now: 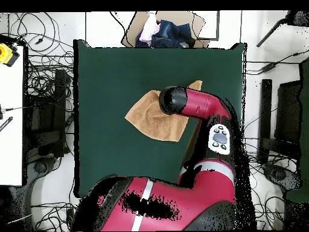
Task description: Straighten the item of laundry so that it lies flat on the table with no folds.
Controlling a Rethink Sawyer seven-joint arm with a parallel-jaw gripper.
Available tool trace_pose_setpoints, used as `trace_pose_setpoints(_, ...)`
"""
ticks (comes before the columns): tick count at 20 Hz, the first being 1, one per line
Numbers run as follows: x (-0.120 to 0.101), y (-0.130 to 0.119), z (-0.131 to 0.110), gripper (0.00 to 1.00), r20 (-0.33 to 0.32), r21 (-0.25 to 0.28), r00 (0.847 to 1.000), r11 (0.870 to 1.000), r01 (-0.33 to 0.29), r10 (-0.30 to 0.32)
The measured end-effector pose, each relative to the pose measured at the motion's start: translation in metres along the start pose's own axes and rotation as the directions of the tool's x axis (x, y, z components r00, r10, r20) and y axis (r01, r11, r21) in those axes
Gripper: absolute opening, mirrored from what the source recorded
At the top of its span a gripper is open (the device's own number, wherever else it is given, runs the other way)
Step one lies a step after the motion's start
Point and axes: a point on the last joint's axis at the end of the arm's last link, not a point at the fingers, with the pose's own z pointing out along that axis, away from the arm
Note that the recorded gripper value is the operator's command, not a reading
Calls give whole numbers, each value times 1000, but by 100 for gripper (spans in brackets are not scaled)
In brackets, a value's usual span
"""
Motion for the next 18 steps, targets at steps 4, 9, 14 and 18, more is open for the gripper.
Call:
trace_pose_setpoints(4, 15, 19, 10, 0, -2, -9, 1000, 999, 31, -31)
trace_pose_setpoints(9, 24, 52, 19, 0, 11, -29, 998, 998, 62, -62)
trace_pose_setpoints(14, 22, 106, 29, 0, 38, -90, 998, 994, 56, -53)
trace_pose_setpoints(18, 15, 146, 29, 0, 52, -143, 998, 989, 40, -32)
